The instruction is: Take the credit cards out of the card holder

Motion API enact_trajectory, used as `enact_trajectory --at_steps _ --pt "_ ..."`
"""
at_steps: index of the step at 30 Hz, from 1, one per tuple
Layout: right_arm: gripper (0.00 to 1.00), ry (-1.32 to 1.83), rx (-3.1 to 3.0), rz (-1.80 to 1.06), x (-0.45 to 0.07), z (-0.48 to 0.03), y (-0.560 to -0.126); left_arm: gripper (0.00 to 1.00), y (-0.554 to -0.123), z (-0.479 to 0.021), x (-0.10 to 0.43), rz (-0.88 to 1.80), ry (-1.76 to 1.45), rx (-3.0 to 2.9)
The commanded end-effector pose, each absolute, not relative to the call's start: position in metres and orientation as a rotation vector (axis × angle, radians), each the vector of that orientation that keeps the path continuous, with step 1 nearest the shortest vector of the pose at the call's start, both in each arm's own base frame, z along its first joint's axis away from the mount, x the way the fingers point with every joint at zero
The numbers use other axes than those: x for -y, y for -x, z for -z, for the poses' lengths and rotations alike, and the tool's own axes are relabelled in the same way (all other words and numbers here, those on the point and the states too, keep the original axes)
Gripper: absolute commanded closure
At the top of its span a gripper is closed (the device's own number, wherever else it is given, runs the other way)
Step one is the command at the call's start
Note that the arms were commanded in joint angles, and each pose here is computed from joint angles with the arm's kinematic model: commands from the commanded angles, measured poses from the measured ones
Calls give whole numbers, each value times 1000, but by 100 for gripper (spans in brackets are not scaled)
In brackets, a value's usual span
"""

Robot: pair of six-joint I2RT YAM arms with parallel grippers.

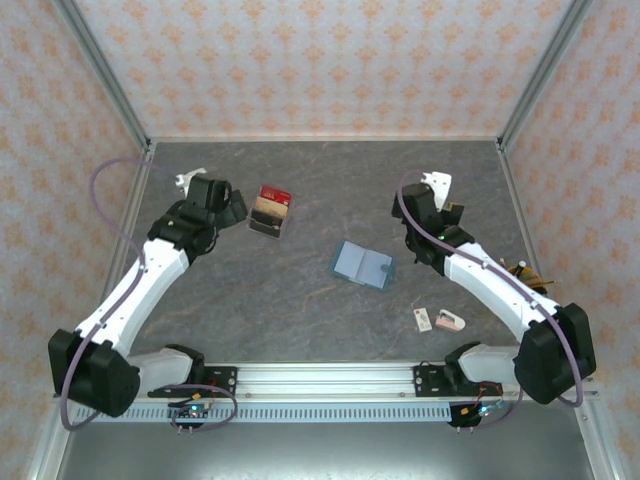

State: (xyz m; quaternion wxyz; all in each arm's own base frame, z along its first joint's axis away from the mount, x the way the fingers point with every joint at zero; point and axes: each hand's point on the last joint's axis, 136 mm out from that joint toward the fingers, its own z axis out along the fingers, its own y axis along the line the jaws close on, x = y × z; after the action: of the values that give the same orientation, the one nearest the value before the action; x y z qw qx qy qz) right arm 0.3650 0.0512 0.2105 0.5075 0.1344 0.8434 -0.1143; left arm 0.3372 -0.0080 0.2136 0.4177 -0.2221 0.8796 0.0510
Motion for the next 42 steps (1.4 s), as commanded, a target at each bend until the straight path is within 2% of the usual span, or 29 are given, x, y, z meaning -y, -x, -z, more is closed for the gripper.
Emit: enact_trajectory --at_steps 1,9,14,27,31,42 --pt "0 -377 -1964 416 -19 -209 -364 0 -320 -216 -48 -473 652 -2044" --pt "0 -409 -1884 485 25 -178 -365 0 -309 -197 -85 -537 760 -1873" --pt "0 -381 -1915 427 34 -152 -370 0 -320 -164 -99 -458 768 -1918" --pt "0 -185 -1930 169 7 -108 -387 0 -373 -134 -46 -214 293 -1903" --pt "0 -159 -1913 78 5 -105 -383 0 -380 -127 -36 -175 233 -1915" --pt "0 -154 -1934 65 5 -91 -388 0 -391 -96 -33 -171 213 -1957"
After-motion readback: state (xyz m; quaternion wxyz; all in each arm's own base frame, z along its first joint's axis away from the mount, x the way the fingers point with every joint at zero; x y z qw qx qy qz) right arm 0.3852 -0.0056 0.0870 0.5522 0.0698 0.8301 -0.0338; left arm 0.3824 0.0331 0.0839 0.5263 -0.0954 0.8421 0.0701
